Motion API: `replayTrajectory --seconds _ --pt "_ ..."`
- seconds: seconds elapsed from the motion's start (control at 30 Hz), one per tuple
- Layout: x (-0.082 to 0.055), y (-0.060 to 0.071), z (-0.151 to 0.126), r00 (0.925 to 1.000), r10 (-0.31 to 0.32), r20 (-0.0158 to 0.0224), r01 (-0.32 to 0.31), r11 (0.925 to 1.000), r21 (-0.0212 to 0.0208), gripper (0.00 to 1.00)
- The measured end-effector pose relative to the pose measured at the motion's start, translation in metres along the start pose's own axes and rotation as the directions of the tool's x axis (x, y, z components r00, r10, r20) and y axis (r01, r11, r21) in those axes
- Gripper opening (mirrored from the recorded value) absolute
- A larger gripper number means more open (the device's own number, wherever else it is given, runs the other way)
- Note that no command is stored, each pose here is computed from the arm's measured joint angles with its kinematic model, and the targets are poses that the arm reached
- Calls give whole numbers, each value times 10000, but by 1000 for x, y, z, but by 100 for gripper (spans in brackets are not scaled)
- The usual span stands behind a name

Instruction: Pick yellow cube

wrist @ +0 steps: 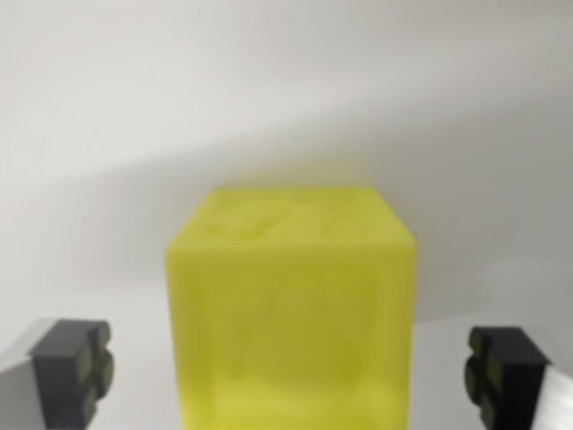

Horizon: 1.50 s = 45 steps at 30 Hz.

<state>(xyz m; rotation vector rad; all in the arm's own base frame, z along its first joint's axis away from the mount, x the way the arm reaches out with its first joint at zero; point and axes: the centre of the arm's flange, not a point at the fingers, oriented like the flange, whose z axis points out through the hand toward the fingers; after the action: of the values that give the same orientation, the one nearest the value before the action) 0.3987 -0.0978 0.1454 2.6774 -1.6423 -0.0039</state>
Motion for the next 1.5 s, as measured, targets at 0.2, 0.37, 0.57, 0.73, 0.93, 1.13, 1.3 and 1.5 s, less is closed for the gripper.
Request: replayTrajectory --seconds 0.2,0.37,0.57,0.73,0.93,1.13,1.3,1.5 --pt "0 0 15 10000 7 -2 -7 10000 3 100" --pt "0 0 27 10000 12 -3 -12 10000 3 100" --pt "0 0 32 10000 22 -11 -22 10000 11 0" --pt "0 0 24 10000 14 -15 -14 10000 13 0" --pt "0 0 9 10000 14 -16 -14 10000 14 0" --pt "0 0 -6 10000 15 -14 -15 10000 12 0" --pt "0 0 -19 10000 12 -16 -12 10000 13 0" --pt "0 0 -34 10000 12 -15 -12 10000 11 0"
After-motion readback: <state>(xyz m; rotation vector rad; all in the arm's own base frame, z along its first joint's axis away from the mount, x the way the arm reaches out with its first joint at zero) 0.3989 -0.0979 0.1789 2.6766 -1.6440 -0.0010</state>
